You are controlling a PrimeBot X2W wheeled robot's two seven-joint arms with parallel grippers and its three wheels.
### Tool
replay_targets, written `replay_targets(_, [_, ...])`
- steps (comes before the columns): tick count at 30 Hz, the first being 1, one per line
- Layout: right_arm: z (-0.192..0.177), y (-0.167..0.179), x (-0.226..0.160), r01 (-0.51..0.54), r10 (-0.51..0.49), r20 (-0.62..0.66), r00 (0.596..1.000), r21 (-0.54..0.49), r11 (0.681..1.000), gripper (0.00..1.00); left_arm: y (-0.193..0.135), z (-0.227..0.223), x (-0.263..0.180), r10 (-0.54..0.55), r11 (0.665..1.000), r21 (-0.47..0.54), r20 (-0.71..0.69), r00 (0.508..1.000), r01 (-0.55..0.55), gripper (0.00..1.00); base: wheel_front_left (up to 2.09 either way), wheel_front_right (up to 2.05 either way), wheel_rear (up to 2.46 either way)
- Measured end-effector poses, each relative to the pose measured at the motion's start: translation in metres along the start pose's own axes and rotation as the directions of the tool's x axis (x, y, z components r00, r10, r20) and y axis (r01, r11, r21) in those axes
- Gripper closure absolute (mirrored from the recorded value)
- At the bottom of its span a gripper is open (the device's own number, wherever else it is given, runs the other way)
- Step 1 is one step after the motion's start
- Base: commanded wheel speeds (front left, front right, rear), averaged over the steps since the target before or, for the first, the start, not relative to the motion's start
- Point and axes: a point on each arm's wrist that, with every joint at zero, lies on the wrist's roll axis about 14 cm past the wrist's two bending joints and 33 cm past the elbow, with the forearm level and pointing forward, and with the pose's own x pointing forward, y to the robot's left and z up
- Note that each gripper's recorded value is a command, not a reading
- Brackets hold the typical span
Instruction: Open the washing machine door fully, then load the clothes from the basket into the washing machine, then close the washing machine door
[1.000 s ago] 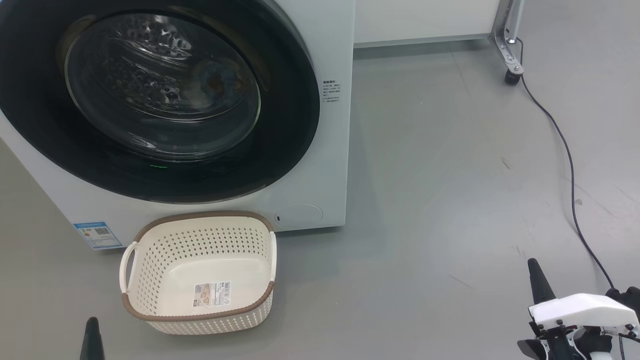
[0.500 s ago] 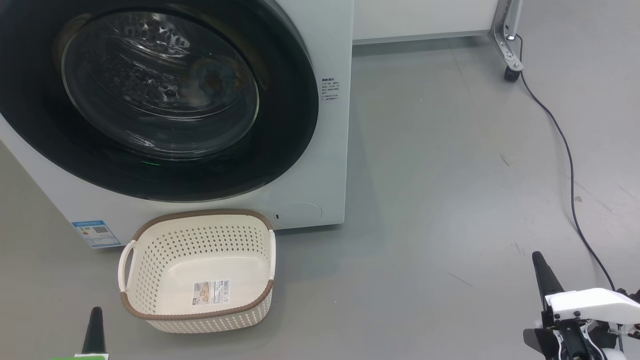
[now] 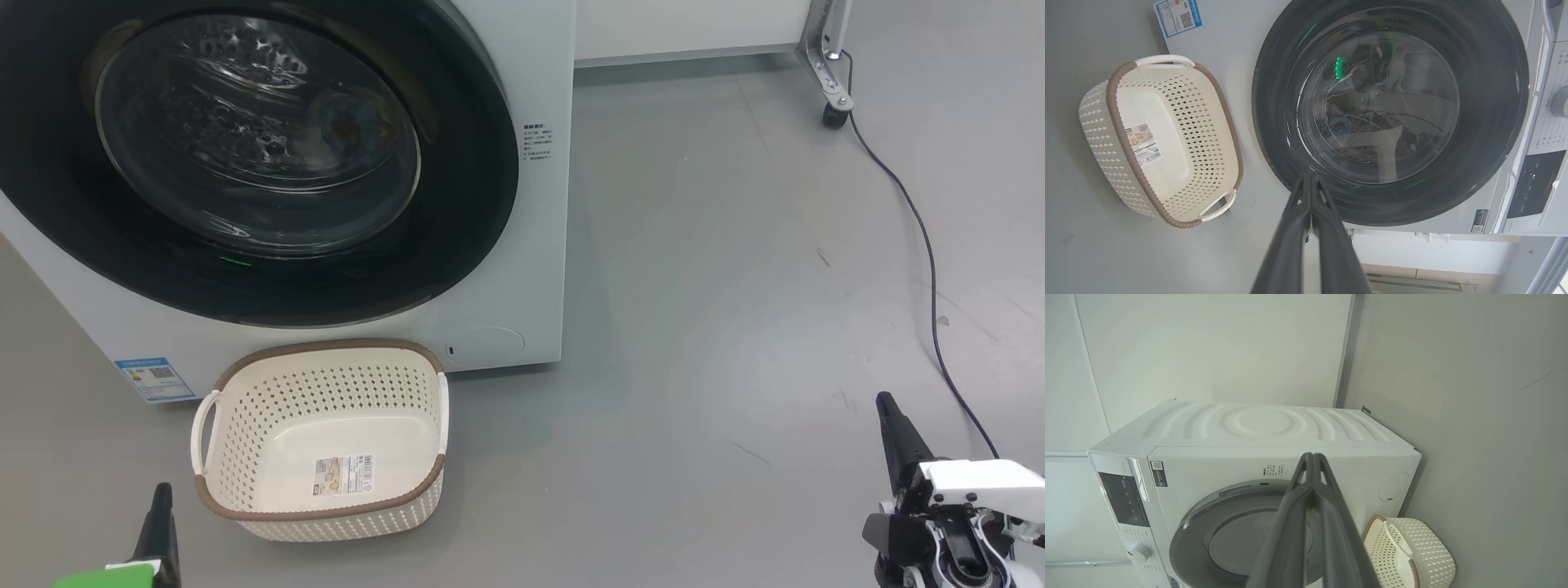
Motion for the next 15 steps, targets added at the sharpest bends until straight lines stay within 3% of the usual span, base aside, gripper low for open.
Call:
replay_targets(8, [0.0057,0.0067,0.0034,-0.03,0.029,0.011,1.0,0.106,0.994,1.0,-0.006,-0.0017,0.0048,-0.023,0.993,-0.112,-0.011,1.0,0.022,1.0,0.0,0.0,0.0])
replay_targets(15, [0.0058,0.0096,0.0048,-0.039,0.039,0.008,0.999,0.118,0.992,1.0,-0.0075,-0.002,0.0057,-0.027,0.992,-0.12,-0.011,1.0,0.026,1.0,0.0,0.0,0.0])
